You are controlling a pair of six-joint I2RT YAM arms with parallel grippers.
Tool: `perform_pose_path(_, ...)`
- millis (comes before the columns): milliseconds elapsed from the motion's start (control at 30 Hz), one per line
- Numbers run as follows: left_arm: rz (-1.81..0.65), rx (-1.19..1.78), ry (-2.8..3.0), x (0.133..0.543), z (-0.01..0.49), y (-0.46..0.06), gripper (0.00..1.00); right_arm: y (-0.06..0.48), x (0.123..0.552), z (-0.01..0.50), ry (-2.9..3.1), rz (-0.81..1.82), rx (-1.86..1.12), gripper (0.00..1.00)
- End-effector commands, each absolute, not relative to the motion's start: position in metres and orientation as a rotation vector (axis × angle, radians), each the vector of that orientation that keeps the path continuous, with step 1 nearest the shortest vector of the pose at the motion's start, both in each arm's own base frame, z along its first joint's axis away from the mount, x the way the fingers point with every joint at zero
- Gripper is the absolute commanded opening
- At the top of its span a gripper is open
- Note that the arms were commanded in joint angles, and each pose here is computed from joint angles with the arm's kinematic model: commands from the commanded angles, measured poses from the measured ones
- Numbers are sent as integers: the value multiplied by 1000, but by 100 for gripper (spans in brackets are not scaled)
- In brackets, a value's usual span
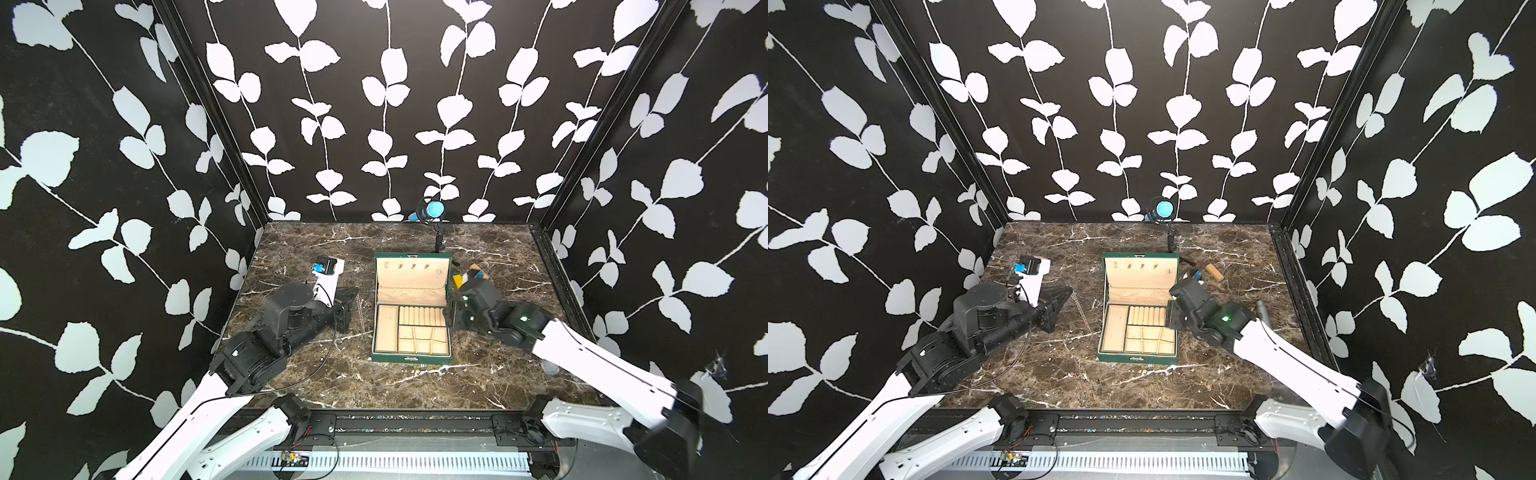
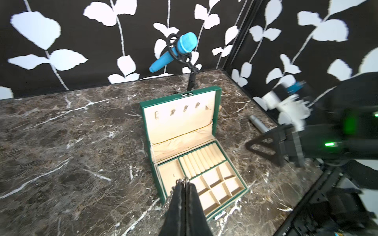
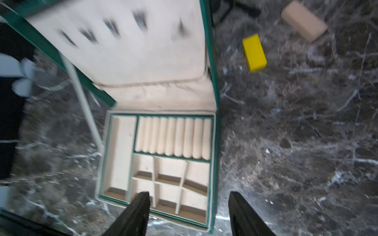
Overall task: Put jewelry chain into jewelry box
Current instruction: Open the fastener on the jewelry box.
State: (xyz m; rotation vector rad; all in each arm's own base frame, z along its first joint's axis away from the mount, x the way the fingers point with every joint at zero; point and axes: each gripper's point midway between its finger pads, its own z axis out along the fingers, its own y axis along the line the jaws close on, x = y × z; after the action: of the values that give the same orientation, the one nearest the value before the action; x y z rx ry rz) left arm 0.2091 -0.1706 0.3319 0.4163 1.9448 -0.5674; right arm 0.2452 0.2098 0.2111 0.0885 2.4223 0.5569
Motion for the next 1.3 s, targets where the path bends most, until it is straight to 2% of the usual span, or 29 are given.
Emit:
perform_pose_path(0, -481, 344, 1945, 224, 325, -162, 0, 219, 267, 245, 2229, 754, 323, 63)
perform_pose_path(133, -449, 314, 1960, 233, 316, -163, 0, 254, 294, 256, 2070, 1001, 524, 60)
perform_pose_path(367, -410, 317, 1987, 240, 305, -165, 0, 308, 336, 229, 2014, 1091, 700, 58)
perform_pose_path(567, -388, 335, 2002, 242, 296, -166, 0, 324, 363, 209, 1922, 1161, 867, 57)
perform_pose_path(800, -385, 359, 2010, 243, 291, -169, 0, 339, 384, 200, 1881, 1190, 898, 57)
perform_pose_path(1267, -400, 376, 2009, 242, 289, -173, 0, 340, 391, 196, 1852, 1206, 924, 56)
